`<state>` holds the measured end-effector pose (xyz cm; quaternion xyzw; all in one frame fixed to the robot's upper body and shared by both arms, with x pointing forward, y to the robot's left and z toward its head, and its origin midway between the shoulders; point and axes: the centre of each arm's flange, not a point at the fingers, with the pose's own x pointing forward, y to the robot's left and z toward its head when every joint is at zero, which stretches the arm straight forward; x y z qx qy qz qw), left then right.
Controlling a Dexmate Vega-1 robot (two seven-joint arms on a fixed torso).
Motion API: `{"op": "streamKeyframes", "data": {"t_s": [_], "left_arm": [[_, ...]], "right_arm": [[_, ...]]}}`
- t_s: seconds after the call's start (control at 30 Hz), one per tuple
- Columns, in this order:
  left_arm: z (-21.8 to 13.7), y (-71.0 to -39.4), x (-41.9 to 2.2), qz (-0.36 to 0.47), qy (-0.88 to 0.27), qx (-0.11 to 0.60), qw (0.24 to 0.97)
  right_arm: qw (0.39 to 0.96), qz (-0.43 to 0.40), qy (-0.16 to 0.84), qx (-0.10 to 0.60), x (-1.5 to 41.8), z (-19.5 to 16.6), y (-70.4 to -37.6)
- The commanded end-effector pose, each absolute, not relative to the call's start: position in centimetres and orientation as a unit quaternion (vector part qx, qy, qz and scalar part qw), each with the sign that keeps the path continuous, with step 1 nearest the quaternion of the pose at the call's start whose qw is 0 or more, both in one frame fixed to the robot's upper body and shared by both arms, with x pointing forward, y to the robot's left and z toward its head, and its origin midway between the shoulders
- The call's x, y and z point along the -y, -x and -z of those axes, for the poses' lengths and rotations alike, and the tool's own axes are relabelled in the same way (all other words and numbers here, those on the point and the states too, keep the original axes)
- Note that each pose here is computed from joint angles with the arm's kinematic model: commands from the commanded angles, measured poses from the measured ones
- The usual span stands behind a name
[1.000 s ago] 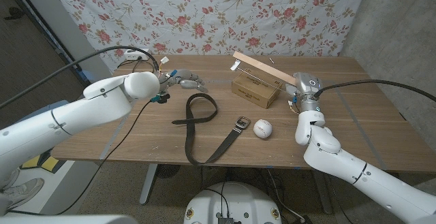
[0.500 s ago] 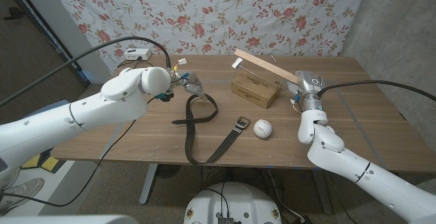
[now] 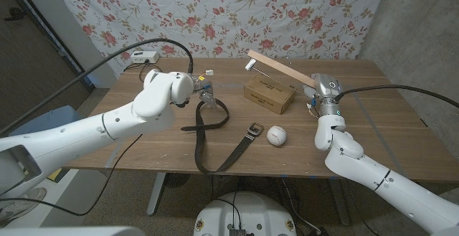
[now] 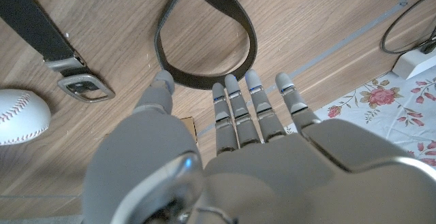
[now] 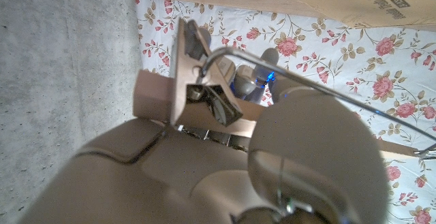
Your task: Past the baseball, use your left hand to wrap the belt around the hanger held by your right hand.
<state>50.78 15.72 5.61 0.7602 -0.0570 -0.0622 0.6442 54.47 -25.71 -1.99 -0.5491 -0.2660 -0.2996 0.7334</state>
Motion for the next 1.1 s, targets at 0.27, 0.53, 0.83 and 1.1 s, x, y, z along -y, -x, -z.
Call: {"op": "streamKeyframes", "data": {"t_s": [0.27, 0.53, 0.83, 1.1], "left_arm": [[-3.7, -51.0, -12.5, 0.006, -0.851, -0.003, 0.525], [-2.8, -51.0, -11.7, 0.004, -0.866, -0.012, 0.5], [-1.1, -51.4, -10.7, 0.015, -0.88, -0.027, 0.475], [0.2, -51.8, -10.0, 0.02, -0.887, -0.035, 0.459]], "right_arm": [[0.738, 0.296, 0.544, 0.268, 26.6, 2.8, -54.6], [0.735, 0.296, 0.544, 0.276, 26.7, 2.9, -53.9], [0.736, 0.294, 0.541, 0.281, 26.9, 3.1, -53.6], [0.737, 0.291, 0.54, 0.283, 27.2, 3.3, -53.6]]}}
